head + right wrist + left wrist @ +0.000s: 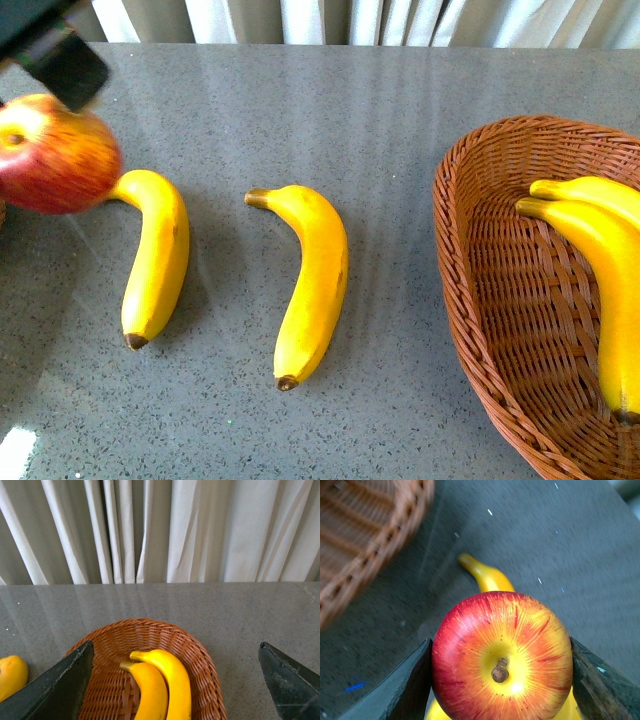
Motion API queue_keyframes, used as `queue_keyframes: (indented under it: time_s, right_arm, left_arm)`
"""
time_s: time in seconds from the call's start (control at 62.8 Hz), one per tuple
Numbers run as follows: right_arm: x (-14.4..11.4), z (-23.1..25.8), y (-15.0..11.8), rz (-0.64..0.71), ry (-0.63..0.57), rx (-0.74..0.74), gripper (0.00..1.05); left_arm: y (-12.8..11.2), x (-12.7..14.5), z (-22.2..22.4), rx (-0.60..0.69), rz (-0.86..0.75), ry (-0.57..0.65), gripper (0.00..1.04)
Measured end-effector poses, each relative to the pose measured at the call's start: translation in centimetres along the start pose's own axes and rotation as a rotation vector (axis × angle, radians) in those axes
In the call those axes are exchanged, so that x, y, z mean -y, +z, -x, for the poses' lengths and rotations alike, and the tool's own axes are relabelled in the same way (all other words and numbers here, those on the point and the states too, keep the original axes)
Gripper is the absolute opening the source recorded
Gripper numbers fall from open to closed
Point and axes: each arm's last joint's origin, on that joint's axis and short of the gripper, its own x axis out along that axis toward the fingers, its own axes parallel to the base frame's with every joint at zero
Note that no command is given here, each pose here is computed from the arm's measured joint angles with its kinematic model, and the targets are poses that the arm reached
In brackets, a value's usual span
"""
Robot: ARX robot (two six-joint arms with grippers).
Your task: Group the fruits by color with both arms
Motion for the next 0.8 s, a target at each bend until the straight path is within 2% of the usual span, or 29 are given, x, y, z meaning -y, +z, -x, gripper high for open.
queue_keyframes:
  time_s: [0.127,0.334,0.43,0.605,0.796]
  right_arm:
    - [0.0,0.0,0.0,0.000,0.000,0.000,0.96]
    - [0.0,0.0,0.0,0.000,0.000,0.000,0.96]
    - [0.0,0.0,0.0,0.000,0.000,0.000,0.96]
    - [0.0,0.0,0.0,0.000,0.000,0.000,0.96]
    - [0.0,0.0,0.0,0.000,0.000,0.000,0.96]
  left_arm:
    - [2.7,-2.4,-1.0,0.130,0.083,0.121,0.67]
    - [5.4,-4.8,-1.6,0.264,0.159,0.216,0.67]
    - [5.7,-5.6,-1.9,0.289,0.151,0.273,0.67]
    - [5.2,-6.4,-3.4,0.251,0.145,0.298,0.67]
    - [5.0,-6.7,-4.0,0.247,0.141,0.289,0.97]
